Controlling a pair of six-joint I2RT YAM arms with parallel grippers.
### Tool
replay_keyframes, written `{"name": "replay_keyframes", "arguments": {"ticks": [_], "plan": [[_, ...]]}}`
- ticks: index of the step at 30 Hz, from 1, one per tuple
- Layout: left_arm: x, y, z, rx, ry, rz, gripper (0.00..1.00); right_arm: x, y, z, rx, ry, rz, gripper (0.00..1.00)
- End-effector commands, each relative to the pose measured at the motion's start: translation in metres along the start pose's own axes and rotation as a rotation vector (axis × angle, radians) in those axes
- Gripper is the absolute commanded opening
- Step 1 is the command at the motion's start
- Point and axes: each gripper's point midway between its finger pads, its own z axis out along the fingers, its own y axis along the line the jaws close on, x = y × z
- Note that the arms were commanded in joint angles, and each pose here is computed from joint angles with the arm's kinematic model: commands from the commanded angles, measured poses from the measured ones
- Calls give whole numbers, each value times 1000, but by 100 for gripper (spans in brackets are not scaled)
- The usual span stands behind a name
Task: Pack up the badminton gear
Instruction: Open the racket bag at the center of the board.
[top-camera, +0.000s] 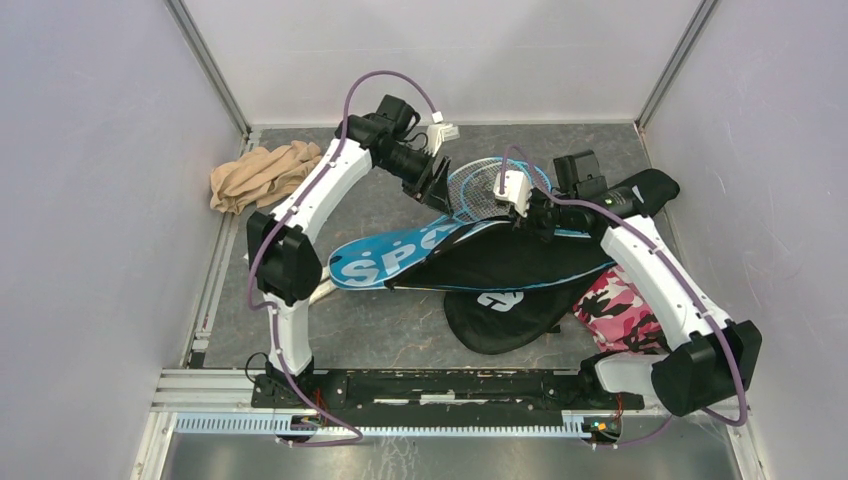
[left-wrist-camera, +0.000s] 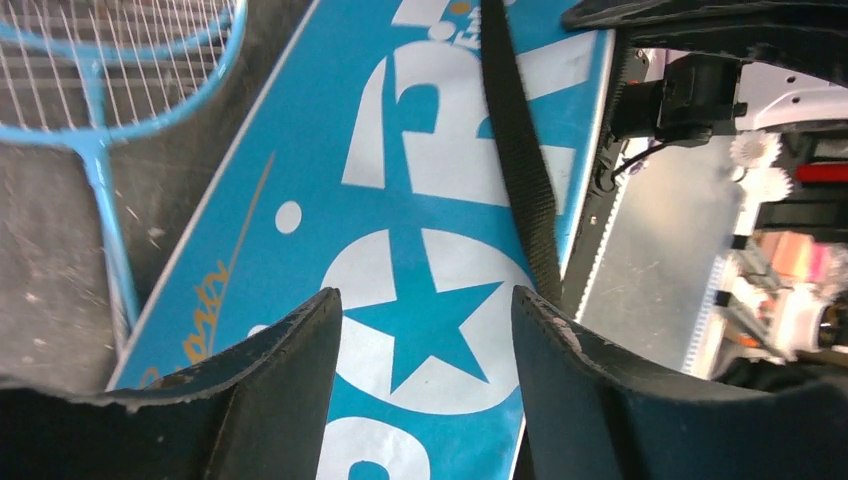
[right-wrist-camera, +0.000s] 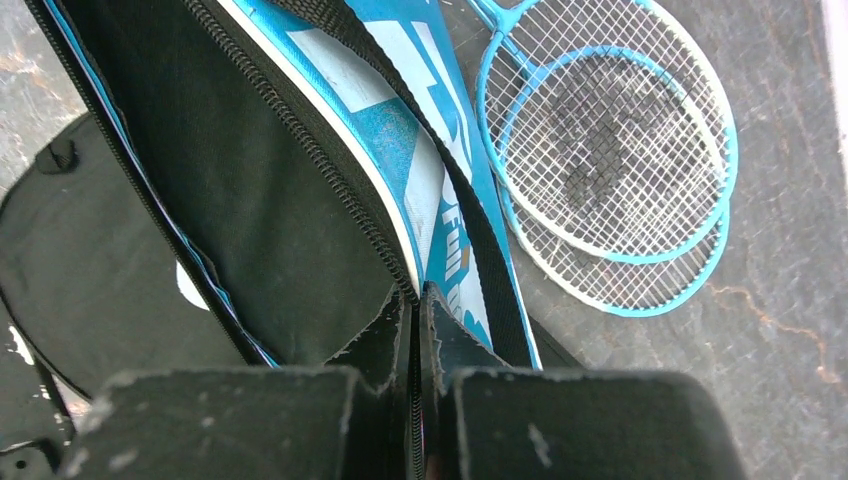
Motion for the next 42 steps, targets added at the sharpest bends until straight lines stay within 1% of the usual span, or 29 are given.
{"name": "replay_keyframes", "arguments": {"ticks": [1,5,7,9,12,16,22,25,30,31,36,40,42], "plan": [[-37,-47,-33,11,-139,298,70,-23,-13,-10,34,-45,98,0],[-37,-76,-32,14,-187,507,73,-23,-15,-8,30,-28,170,0],[-28,-82,-21,-23,-178,613,73,-23,-14,-6,17,-20,198,0],[-22,-85,-10,-79,-162,727,73,-24,-13,-6,-7,-26,220,0],[-18,-82,4,-197,-144,858,73,-28,-12,-9,-41,-47,244,0],[-27,-67,11,-352,-153,928,73,-30,-10,-14,-78,-66,260,0],[-24,-46,20,-446,-117,974,69,-29,-2,-19,-153,-90,286,0],[-19,-37,23,-469,-90,989,65,-28,0,-21,-173,-99,292,0],[-4,-29,27,-459,-36,1019,55,-28,1,-25,-197,-119,290,0],[-1,-27,28,-455,-26,1024,51,-29,1,-25,-203,-123,288,0],[14,-36,31,-375,11,1044,25,-29,9,-25,-236,-146,246,0],[12,-52,27,-311,-12,1061,3,-25,9,-21,-197,-165,219,6],[10,-61,25,-279,-26,1070,2,-26,6,-19,-173,-188,204,15]]}}
